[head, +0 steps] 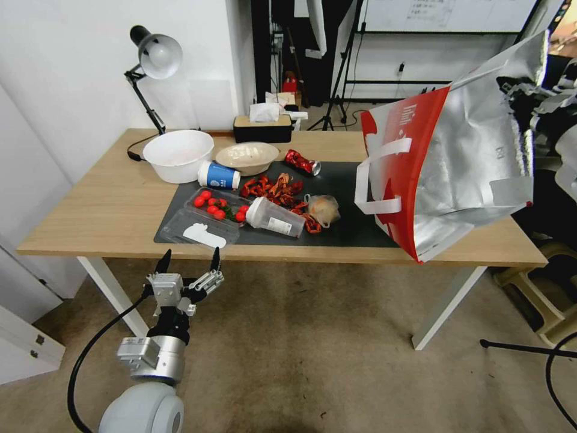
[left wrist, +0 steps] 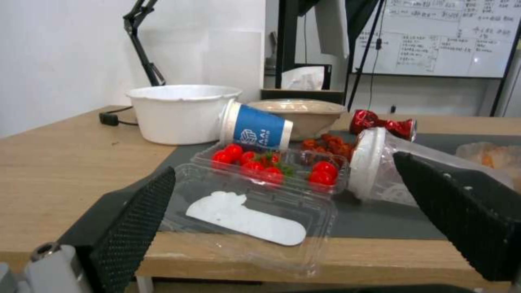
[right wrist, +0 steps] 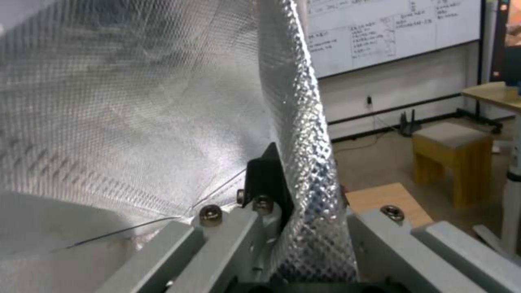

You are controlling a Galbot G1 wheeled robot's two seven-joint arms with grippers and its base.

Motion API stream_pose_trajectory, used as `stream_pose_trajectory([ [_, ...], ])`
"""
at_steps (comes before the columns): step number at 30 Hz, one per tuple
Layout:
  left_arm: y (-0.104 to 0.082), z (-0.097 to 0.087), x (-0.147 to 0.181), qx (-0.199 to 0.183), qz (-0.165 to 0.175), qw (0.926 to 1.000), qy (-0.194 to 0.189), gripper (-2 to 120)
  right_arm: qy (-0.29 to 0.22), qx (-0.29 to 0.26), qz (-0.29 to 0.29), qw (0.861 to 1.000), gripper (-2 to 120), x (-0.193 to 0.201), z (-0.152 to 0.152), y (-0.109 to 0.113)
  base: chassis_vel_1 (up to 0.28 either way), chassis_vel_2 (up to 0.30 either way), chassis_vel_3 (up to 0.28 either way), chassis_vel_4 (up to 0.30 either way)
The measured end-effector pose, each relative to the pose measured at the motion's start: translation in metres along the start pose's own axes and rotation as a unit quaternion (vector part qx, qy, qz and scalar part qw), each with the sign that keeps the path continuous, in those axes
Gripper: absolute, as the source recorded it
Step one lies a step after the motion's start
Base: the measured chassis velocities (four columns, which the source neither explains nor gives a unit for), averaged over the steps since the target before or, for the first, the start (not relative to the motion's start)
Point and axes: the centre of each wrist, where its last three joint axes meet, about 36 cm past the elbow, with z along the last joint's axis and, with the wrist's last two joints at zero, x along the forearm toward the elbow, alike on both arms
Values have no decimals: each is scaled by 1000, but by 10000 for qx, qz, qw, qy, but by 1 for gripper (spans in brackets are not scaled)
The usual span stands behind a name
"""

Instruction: Pick up the food delivery bag from the floor and place it on the table.

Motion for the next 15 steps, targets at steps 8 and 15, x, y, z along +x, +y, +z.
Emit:
stream_pose_trajectory([
  [8, 0, 0, 0, 3, -2, 10000, -7, 100, 234, -112, 317, 9992, 0, -6, 11, 2, 0, 0, 0, 0],
  [15, 0, 1, 0, 3, -6, 10000, -7, 100, 326, -155, 452, 9983, 0, -13, 13, 1, 0, 0, 0, 0],
])
